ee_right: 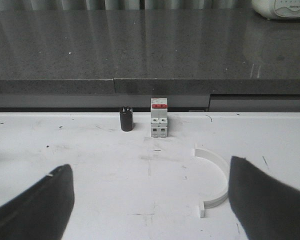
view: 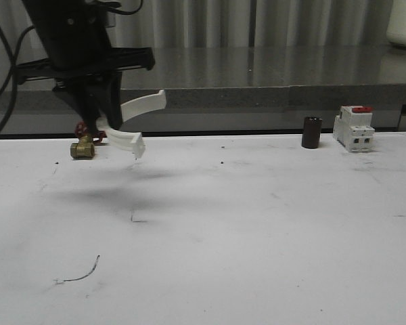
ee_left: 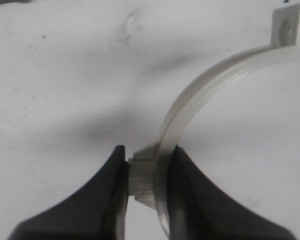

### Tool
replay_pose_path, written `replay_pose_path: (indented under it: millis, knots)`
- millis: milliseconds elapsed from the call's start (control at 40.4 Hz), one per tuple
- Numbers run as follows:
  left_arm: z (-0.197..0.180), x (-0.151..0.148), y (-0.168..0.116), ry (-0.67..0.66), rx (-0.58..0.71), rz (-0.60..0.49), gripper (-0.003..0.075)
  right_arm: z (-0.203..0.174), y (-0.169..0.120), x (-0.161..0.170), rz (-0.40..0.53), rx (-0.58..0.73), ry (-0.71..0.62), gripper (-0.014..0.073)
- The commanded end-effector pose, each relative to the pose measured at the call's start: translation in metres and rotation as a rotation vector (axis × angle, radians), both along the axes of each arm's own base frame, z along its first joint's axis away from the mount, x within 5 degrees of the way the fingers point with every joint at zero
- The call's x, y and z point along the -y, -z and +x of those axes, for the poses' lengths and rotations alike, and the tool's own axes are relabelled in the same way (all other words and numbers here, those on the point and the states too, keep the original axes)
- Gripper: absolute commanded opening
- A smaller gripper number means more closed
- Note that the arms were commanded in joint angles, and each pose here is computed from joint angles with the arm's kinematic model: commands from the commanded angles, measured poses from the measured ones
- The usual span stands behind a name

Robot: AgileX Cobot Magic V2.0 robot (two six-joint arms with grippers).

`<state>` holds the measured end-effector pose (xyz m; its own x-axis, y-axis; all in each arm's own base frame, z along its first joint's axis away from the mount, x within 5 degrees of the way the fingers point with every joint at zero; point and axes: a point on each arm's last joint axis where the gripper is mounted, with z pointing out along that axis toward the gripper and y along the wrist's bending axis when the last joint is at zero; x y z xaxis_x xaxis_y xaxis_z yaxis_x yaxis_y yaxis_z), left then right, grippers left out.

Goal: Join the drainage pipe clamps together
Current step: 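Lift the clamp half and carry it toward the table center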

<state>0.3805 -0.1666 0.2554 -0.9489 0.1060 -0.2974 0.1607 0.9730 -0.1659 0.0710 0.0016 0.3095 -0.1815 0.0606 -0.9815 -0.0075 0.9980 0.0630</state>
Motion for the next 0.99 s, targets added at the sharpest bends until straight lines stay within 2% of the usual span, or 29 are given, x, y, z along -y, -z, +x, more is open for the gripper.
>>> replay_pose_path:
  millis: [0,223,643,964]
  knots:
    - [-0.001,0.011,-0.032,-0.037,0.086,-0.065,0.0034,0.002,-0.016,0.001,-0.016,0.093,0.010,0.0644]
    - [0.010,0.022,-0.015,-0.070,0.017,-0.061,0.0034,0.002,-0.016,0.001,-0.016,0.093,0.010,0.0644]
    - [0.020,0.037,0.051,-0.066,-0.140,-0.009,0.0034,0.002,-0.016,0.001,-0.016,0.093,0.010,0.0644]
    - [0.021,0.039,0.056,-0.069,-0.150,-0.016,0.0055,0.002,-0.016,0.001,-0.016,0.093,0.010,0.0644]
